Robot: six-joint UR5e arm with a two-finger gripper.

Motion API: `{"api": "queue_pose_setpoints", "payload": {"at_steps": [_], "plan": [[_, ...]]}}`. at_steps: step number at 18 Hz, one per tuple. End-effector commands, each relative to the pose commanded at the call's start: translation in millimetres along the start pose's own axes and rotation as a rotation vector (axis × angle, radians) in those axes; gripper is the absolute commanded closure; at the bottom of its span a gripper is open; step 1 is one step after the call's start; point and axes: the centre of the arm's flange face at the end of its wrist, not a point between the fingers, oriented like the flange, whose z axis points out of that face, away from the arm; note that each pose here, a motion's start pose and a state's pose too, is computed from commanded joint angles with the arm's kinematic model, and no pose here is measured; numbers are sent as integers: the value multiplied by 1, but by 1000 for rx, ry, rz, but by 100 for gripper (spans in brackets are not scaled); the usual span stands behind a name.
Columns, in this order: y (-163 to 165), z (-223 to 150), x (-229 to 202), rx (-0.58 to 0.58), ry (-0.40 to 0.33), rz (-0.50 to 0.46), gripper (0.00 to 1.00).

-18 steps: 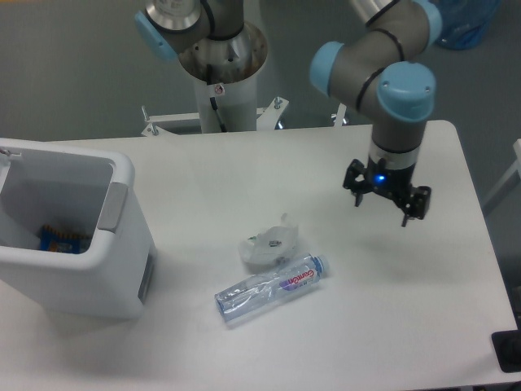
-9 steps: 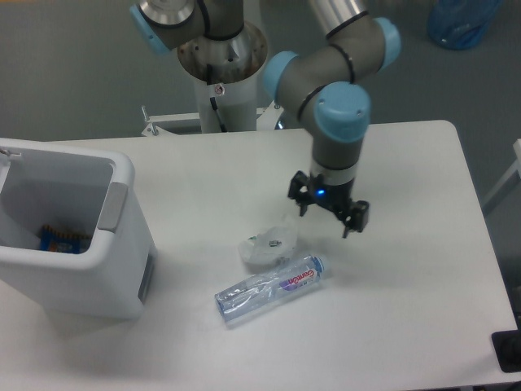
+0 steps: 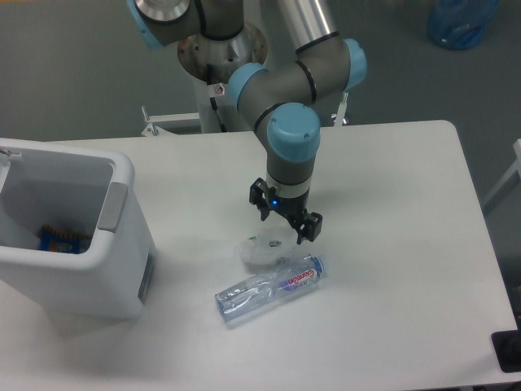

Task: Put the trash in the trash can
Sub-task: 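Move the open gripper down over the crumpled clear plastic wrapper, then close the gripper on the plastic wrapper and lift it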

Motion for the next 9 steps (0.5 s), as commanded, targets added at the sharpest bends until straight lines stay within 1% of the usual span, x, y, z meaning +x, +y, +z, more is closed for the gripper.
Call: {"api": "queue_pose_setpoints", "payload": {"at_steps": [4,9], "plan": [[0,-3,-4,3,-4,-4,100],[10,-15,-17,19,-23,-31,100]]}}
